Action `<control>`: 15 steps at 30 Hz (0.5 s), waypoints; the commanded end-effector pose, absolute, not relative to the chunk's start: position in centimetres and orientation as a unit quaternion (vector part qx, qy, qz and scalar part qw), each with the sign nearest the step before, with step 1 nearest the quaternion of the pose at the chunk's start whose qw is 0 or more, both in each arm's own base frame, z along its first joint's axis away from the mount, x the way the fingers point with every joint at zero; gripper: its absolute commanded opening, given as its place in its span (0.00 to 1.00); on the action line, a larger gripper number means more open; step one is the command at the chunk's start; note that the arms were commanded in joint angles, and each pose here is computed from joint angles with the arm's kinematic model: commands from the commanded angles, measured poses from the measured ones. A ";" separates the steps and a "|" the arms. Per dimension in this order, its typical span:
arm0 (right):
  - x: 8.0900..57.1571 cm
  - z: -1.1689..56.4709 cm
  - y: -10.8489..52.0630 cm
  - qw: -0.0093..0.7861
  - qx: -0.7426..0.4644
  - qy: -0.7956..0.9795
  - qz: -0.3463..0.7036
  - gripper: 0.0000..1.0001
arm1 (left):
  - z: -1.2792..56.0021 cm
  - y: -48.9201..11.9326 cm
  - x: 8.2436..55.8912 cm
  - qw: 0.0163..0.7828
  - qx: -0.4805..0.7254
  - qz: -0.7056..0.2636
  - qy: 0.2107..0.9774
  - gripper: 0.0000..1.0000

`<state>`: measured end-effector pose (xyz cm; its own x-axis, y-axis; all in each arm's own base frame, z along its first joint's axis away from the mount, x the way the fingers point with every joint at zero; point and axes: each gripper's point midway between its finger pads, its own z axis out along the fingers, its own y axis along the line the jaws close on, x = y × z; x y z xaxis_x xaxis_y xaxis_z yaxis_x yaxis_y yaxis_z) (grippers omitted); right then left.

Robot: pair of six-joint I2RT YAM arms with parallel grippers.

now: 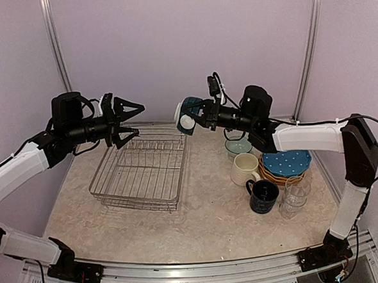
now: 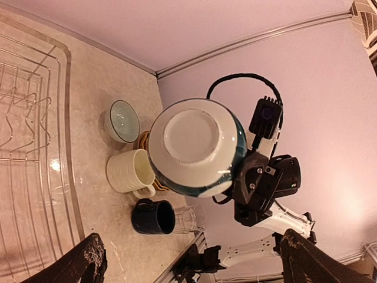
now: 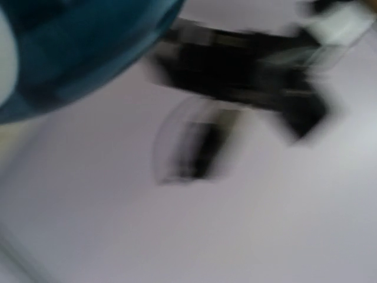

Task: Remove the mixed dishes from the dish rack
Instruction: Place the bowl in the bowl.

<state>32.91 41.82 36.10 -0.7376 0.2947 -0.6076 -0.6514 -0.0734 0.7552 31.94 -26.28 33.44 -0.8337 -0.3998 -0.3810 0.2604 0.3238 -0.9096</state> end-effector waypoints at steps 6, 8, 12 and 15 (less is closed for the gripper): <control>41.5 24.4 30.8 0.422 -0.175 0.874 0.166 0.00 | 30.0 -21.6 30.9 0.324 -0.066 -0.448 0.831 0.99; 42.3 23.3 28.6 0.415 -0.178 0.888 0.085 0.00 | 30.0 -21.7 31.0 0.322 -0.066 -0.453 0.829 0.99; 43.9 21.1 26.1 0.386 -0.193 0.902 0.002 0.00 | 30.0 -22.3 31.3 0.313 -0.067 -0.461 0.828 0.99; 45.3 18.7 24.7 0.338 -0.195 0.921 -0.004 0.00 | 29.8 -22.9 31.5 0.300 -0.069 -0.465 0.830 0.99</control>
